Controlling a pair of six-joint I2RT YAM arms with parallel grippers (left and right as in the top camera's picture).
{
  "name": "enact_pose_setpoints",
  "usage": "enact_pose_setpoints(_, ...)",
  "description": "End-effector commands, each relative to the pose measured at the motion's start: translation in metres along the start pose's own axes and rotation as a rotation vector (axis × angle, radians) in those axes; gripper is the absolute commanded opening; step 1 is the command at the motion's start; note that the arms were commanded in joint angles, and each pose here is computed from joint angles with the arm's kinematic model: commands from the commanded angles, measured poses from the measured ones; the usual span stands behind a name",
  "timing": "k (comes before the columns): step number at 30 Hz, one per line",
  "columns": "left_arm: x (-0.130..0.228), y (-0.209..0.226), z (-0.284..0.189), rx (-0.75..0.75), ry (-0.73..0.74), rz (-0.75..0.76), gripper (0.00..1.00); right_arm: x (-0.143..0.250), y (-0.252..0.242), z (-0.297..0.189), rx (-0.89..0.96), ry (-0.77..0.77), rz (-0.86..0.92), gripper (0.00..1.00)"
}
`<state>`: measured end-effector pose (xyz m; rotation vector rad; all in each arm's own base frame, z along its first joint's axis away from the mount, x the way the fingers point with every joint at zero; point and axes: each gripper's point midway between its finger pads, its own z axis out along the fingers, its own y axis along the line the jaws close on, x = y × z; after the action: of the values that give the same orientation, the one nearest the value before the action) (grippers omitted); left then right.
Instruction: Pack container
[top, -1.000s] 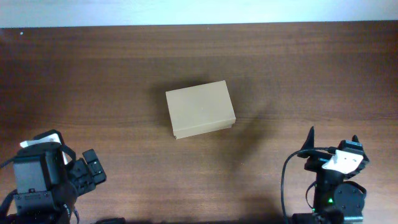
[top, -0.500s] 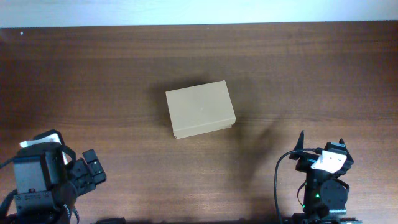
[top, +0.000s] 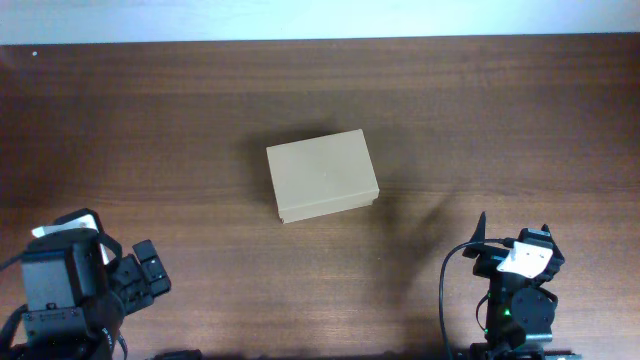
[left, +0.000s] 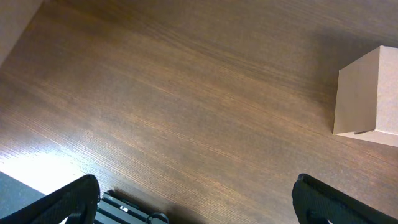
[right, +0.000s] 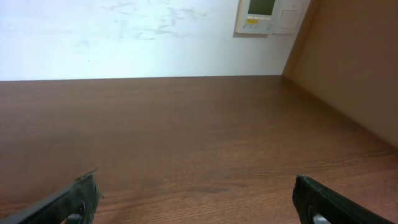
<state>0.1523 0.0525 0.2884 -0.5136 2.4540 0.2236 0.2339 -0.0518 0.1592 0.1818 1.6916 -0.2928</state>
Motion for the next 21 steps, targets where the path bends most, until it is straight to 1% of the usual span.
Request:
enact_pose_setpoints(1,0.001,-0.002,-0.001,0.012,-0.004,-0.007,1.00,0.002,0.000,0.000,0.001,-0.004,0.010,0.99)
enact_pose_setpoints(18,0.000,-0.002,-0.001,0.012,-0.003,-0.006,1.00,0.002,0.000,0.000,0.001,-0.004,0.010,0.99)
enact_pose_setpoints(21,-0.003,0.011,-0.001,-0.065,-0.026,-0.003,0.99,0.002,0.000,0.000,0.001,-0.004,0.010,0.99)
